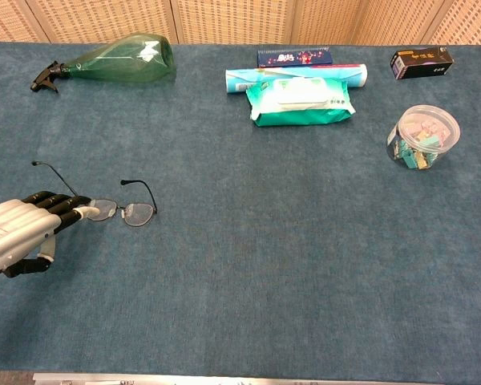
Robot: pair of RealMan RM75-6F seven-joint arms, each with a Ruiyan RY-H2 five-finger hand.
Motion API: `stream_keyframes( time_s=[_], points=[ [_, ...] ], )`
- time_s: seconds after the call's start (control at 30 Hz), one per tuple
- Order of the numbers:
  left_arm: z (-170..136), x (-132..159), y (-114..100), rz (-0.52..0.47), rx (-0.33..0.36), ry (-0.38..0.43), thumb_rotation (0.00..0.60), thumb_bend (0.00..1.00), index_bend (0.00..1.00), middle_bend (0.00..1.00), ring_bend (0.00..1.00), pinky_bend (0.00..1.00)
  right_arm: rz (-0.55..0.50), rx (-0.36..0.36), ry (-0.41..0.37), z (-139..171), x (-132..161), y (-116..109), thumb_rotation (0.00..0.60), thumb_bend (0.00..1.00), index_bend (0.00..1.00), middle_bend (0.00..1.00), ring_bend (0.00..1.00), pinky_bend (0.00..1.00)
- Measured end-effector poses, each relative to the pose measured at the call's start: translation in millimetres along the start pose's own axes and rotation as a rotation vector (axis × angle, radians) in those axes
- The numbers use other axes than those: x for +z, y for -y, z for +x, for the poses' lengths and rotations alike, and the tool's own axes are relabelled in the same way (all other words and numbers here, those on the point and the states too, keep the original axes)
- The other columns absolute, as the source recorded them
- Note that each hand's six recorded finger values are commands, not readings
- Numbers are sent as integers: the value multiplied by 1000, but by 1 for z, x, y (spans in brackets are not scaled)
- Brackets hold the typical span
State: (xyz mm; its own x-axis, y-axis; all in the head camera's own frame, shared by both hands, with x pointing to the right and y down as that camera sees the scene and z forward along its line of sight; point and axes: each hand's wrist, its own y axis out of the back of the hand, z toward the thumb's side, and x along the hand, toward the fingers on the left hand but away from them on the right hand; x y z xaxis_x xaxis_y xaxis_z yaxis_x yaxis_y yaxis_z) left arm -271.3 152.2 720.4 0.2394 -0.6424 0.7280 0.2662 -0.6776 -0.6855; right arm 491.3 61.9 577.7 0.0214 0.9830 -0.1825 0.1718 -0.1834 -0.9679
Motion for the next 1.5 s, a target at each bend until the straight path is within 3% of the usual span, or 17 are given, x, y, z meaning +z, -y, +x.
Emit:
stream_keyframes(
  time_s=[0.5, 1.0, 1.1, 1.17, 1.23, 1.43, 1.5],
  points=[
    [-10, -17, 6, -15, -19, -44, 402, 1000, 77, 0, 0, 0, -2, 0, -4, 0, 1, 0, 600, 324, 523, 372, 225, 282],
    [-4, -66, -4, -26, 12, -202, 405, 1000, 73, 0, 0, 0, 2, 3, -4, 0, 2, 1, 600, 324, 522, 372, 225, 282],
    [0, -73, -6, -35, 20, -221, 479, 1000, 72, 0, 0, 0, 2, 4, -3, 0, 2, 2, 600, 324, 522, 372, 225, 282],
    [2, -77, -7, -36, 28, -228, 544, 965, 72, 0, 0, 0, 4, 4, -3, 0, 2, 2, 600, 324, 523, 372, 225, 282],
    [5, -80, -9, -44, 42, -236, 596, 865, 72, 0, 0, 0, 4, 5, -3, 0, 1, 2, 600, 324, 523, 372, 225, 282],
    [17, -91, -21, -73, 114, -283, 600, 559, 71, 0, 0, 0, 5, 5, -2, 0, 2, 2, 600, 324, 522, 372, 225, 282],
    [22, -94, -25, -83, 135, -298, 600, 500, 72, 0, 0, 0, 6, 7, -2, 0, 2, 2, 600, 324, 523, 372, 225, 282]
  ],
)
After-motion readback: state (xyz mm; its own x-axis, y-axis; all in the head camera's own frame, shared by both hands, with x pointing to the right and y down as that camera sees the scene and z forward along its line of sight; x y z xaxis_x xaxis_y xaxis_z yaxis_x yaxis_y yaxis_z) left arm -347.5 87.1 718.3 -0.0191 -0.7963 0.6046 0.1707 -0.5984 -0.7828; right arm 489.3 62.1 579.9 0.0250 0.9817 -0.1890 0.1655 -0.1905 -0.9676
